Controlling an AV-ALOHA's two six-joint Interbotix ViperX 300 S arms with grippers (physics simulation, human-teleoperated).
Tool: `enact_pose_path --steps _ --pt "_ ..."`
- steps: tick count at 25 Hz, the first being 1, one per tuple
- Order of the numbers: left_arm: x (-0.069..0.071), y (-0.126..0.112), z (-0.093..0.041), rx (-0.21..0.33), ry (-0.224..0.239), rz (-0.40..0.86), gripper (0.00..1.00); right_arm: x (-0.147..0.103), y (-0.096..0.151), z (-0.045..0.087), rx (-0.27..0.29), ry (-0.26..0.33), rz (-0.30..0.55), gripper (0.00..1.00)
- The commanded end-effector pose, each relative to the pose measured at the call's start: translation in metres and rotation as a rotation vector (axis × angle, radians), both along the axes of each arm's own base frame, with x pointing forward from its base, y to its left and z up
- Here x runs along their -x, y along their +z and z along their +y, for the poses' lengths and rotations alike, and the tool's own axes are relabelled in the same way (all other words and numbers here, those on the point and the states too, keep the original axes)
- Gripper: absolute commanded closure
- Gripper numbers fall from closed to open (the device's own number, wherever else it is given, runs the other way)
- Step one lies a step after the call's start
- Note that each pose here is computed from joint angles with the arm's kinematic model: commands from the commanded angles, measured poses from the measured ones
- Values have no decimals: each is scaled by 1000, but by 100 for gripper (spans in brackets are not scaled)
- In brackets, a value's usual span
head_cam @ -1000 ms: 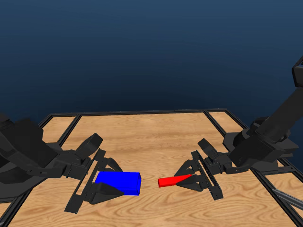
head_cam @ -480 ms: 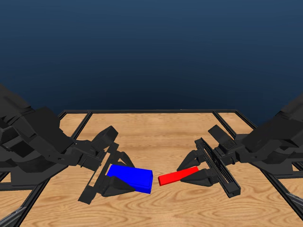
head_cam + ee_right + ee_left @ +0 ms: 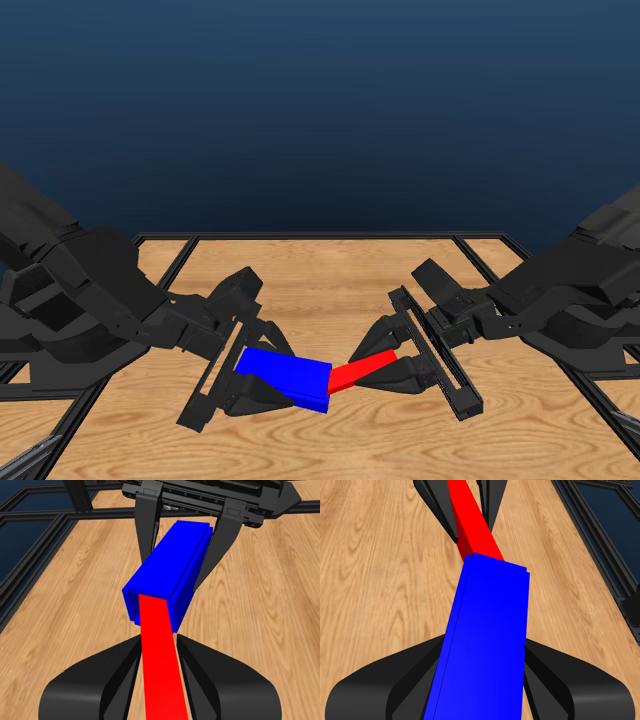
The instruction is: Insert peg into socket
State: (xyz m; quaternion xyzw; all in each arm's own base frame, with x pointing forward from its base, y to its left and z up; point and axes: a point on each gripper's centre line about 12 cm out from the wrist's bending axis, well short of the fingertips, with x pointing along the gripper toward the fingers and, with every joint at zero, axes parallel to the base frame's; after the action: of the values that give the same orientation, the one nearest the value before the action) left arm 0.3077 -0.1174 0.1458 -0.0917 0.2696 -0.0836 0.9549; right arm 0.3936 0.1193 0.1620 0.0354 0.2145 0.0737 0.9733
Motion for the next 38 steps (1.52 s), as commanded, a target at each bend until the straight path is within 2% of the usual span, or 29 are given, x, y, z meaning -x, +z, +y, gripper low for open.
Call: enact_pose_path --steps 1,2,4,5,8,9,12,13,14,18,19,20,21,22,23,24,25,27,28,29,30,31,32,33,34,35,36,37,38 --pt "-11 22 -5 18 3 -89 100 -24 15 -6 -6 -20 -62 100" --pt "-14 26 -2 26 15 -97 100 -30 25 -5 -20 -24 -98 100" --pt "-15 24 -3 25 18 -98 100 -41 19 1 -34 -23 -89 100" --pt "-14 29 -4 24 5 -103 100 -54 24 13 -58 -9 -101 100" --pt "-13 22 -5 26 17 -92 100 -67 9 28 -118 9 -9 100" --pt "-14 28 -7 36 17 -114 100 -66 8 30 -135 6 6 0" --pt "-6 6 -7 9 0 -35 100 -57 7 29 -180 -6 55 0" --pt "-10 13 1 39 35 -28 100 -52 2 28 -190 -10 87 0" --pt "-8 12 -6 21 4 -48 100 -44 -7 26 -201 -21 131 0" --pt "-13 19 -5 33 16 -64 100 -17 -14 18 -254 -57 197 0" --pt "-12 14 -6 29 14 -57 100 -3 -23 17 -258 -63 246 0" --pt "-13 18 -4 46 35 -77 100 4 -25 9 -279 -90 249 0" --pt "-14 18 -6 38 10 -57 100 10 -28 6 -288 -102 266 0" --pt "-16 20 -8 39 15 -76 100 18 -35 -3 -301 -135 287 0" --pt "-18 15 -8 14 2 -86 100 32 -48 -2 -302 -144 337 0" --pt "-18 20 -9 40 15 -77 100 36 -44 -5 -330 -166 338 0" --pt "-13 9 -8 32 15 -50 100 39 -46 -5 -361 -183 312 0" --pt "-17 19 -11 41 7 -67 100 42 -52 -5 -350 -184 339 0" --pt "-18 19 -11 46 11 -68 100 46 -48 -3 -355 -174 312 100" --pt "-14 6 -10 30 10 -29 100 39 -31 3 -347 -135 274 100" --pt "-13 4 -11 25 3 -21 100 46 -43 0 -316 -134 315 100" --pt "-16 8 -6 39 24 -23 100 37 -25 5 -321 -108 273 100" --pt "-17 11 -12 41 9 -37 100 33 -18 12 -314 -78 249 100" --pt "-16 8 -12 37 5 -24 100 23 -5 12 -308 -66 236 100" --pt "-20 14 -10 54 17 -35 100 19 -8 14 -280 -50 256 100" --pt "-16 5 -13 40 4 -15 100 11 5 20 -273 -26 247 100" --pt "-17 7 -13 47 7 -20 100 10 -3 18 -253 -29 279 100" --pt "-21 16 -14 63 9 -41 100 2 6 20 -228 -12 289 100" --pt "-19 12 -15 57 5 -30 100 -7 5 21 -226 -15 295 100"
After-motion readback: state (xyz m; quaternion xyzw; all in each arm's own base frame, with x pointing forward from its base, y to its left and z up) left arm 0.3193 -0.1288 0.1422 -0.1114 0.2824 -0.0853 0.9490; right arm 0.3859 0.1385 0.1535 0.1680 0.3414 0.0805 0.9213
